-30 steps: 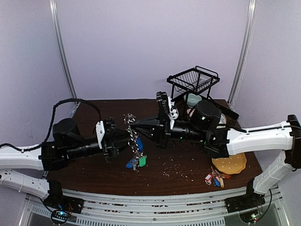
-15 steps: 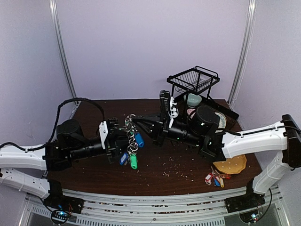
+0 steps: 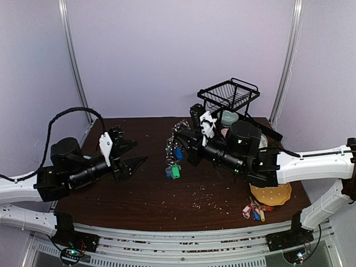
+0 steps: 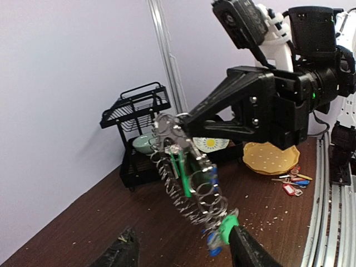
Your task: Put the keys on the keyring
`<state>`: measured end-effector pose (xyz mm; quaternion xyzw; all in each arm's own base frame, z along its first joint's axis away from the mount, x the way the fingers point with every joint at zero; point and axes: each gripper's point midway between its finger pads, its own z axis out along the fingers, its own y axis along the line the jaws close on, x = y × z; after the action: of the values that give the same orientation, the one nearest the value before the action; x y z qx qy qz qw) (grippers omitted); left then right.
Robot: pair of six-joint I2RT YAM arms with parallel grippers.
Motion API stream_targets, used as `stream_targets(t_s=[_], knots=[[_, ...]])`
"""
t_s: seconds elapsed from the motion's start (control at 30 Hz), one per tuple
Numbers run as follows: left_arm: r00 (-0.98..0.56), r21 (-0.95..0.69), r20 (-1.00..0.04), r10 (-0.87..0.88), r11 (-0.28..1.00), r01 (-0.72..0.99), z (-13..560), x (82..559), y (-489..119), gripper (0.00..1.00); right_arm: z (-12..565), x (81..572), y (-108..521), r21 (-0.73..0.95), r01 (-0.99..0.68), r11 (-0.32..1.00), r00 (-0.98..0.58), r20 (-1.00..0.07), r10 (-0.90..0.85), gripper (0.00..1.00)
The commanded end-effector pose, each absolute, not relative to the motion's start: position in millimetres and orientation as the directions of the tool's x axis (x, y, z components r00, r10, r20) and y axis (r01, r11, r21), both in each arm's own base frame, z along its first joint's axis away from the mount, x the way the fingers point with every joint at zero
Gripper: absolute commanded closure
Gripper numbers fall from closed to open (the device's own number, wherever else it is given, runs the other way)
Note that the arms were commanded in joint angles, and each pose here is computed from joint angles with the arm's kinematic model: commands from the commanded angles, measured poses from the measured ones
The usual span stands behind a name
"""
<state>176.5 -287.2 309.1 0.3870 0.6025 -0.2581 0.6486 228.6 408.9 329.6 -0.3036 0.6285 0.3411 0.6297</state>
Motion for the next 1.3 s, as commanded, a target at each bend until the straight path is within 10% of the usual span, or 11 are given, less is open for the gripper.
stream_targets(t_s=[0.0,0.17,0.57,1.27], knots=[[0.099,0.128,-0.991,0.087,0.456,0.881,315,168,-324,0.40,355,241,408,0.037,-0.720,0.693,0.019,-0.997,0.073,1.00],[0.115,0.127,-0.992,0.054,0.507,0.853,324,185,-336,0.32,355,235,416,0.030,-0.714,0.699,0.017,-0.998,0.061,1.00],[0.127,0.171,-0.985,0.118,0.547,0.820,313,198,-338,0.80,358,219,430,0.018,-0.759,0.651,0.019,-0.999,0.050,1.00],[0.107,0.179,-0.981,0.161,0.548,0.817,300,198,-335,1.00,362,205,432,-0.059,-0.804,0.592,0.069,-0.998,-0.005,1.00]])
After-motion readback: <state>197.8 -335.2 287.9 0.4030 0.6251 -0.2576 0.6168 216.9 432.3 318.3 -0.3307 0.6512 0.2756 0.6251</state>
